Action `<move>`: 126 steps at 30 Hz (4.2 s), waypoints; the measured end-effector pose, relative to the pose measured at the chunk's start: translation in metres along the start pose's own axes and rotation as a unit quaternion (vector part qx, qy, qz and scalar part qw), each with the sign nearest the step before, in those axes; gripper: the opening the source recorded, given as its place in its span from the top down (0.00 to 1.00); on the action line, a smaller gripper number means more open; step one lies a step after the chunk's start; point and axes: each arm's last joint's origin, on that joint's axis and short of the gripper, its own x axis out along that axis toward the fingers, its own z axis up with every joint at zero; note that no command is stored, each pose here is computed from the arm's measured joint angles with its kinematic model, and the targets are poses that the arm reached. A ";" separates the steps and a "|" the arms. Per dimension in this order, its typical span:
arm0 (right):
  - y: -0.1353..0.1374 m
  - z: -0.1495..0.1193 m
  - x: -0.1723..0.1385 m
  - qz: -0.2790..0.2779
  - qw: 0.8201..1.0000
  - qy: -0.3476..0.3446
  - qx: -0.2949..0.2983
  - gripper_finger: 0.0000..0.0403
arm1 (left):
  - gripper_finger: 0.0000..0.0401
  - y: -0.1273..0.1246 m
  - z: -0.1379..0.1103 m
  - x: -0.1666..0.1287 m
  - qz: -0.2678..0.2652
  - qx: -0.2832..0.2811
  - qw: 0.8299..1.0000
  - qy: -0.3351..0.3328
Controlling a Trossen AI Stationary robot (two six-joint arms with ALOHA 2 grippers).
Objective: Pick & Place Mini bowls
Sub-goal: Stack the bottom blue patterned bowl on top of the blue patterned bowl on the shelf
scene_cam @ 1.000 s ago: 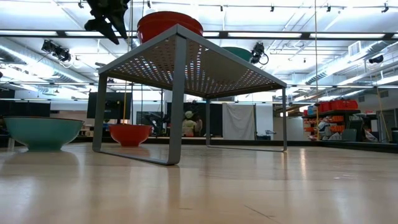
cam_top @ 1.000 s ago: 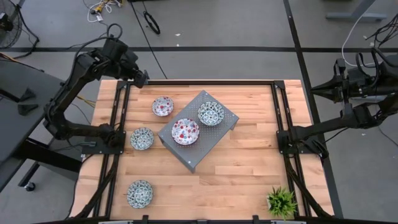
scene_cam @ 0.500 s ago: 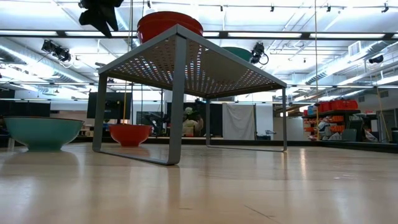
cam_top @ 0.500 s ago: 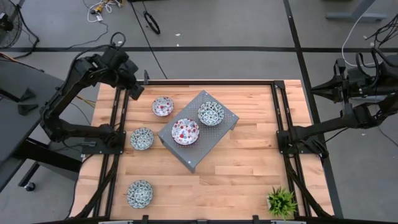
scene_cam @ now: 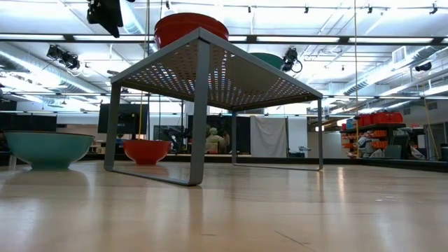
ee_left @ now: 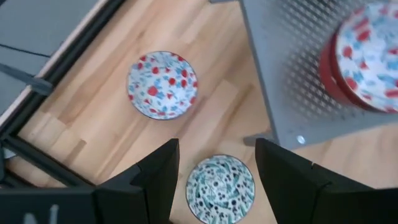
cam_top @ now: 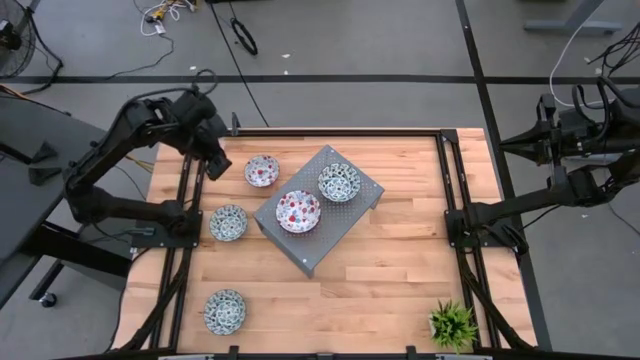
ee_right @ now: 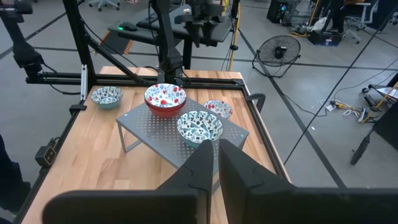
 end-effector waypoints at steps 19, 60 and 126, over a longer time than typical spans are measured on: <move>0.000 0.000 0.000 0.000 1.000 0.000 0.000 0.93 | 0.46 -0.074 -0.022 -0.002 -0.125 0.204 0.970 0.032; 0.000 0.000 0.000 0.000 1.000 0.000 0.000 0.93 | 0.46 -0.236 -0.130 0.030 -0.162 0.386 0.891 0.172; 0.000 0.000 0.000 0.000 1.000 0.000 0.000 0.93 | 0.46 -0.194 -0.242 0.143 -0.144 0.210 0.951 0.177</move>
